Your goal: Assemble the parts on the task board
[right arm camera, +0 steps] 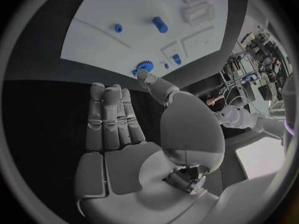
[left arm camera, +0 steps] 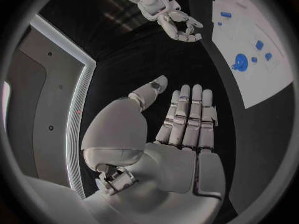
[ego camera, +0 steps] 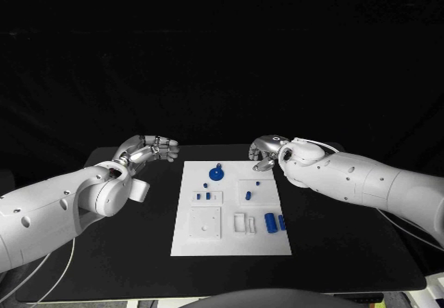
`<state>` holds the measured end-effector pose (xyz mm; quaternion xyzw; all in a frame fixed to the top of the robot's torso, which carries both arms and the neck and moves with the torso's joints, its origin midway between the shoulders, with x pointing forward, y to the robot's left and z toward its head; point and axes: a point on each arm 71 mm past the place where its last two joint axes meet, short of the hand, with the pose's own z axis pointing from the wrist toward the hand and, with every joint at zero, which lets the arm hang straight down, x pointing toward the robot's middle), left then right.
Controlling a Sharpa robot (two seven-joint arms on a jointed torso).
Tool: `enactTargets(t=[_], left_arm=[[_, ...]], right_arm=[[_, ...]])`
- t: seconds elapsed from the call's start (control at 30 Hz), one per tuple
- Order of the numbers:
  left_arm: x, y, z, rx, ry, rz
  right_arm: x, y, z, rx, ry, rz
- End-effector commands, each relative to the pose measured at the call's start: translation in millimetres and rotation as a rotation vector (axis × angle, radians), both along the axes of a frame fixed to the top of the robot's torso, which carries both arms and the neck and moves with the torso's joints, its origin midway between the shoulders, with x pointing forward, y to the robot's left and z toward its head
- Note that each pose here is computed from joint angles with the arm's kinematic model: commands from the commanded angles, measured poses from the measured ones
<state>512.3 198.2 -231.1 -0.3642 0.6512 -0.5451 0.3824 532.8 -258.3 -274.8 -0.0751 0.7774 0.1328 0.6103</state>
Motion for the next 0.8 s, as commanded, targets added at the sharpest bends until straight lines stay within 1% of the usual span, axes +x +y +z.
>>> enactTargets(t=[0.03, 0.07, 0.13, 0.17, 0.3, 0.47, 0.6, 0.67, 0.8], left_arm=[[-6.6, 1.7, -1.4, -0.065, 0.023, -0.013], [-6.6, 1.4, -0.3, -0.064, 0.011, -0.006], [-7.7, 7.0, 0.4, -0.062, 0.009, -0.004], [-7.2, 8.7, 0.2, -0.060, 0.010, 0.007], [-6.8, 13.2, 0.6, -0.058, 0.008, 0.016], [-6.4, 13.3, 0.4, -0.059, 0.008, 0.011], [-5.9, 11.9, 0.6, -0.058, 0.001, 0.015], [-5.6, 12.2, 0.6, -0.058, 0.001, 0.015], [-5.4, 12.5, 0.3, -0.058, 0.003, 0.014]], right_arm=[[0.8, -2.3, -5.1, -0.083, 0.017, -0.008], [-0.1, -0.6, -8.1, -0.089, 0.022, -0.005], [0.5, -1.5, -11.0, -0.102, 0.035, -0.010], [0.6, -1.7, -12.2, -0.105, 0.041, -0.010], [-2.7, -2.4, -20.1, -0.119, 0.070, -0.008], [-4.7, -3.8, -27.8, -0.130, 0.099, -0.008], [-8.9, -4.2, -38.6, -0.138, 0.126, -0.010], [-10.1, -3.9, -41.9, -0.140, 0.131, -0.009], [-10.9, -2.8, -44.5, -0.140, 0.134, -0.008]])
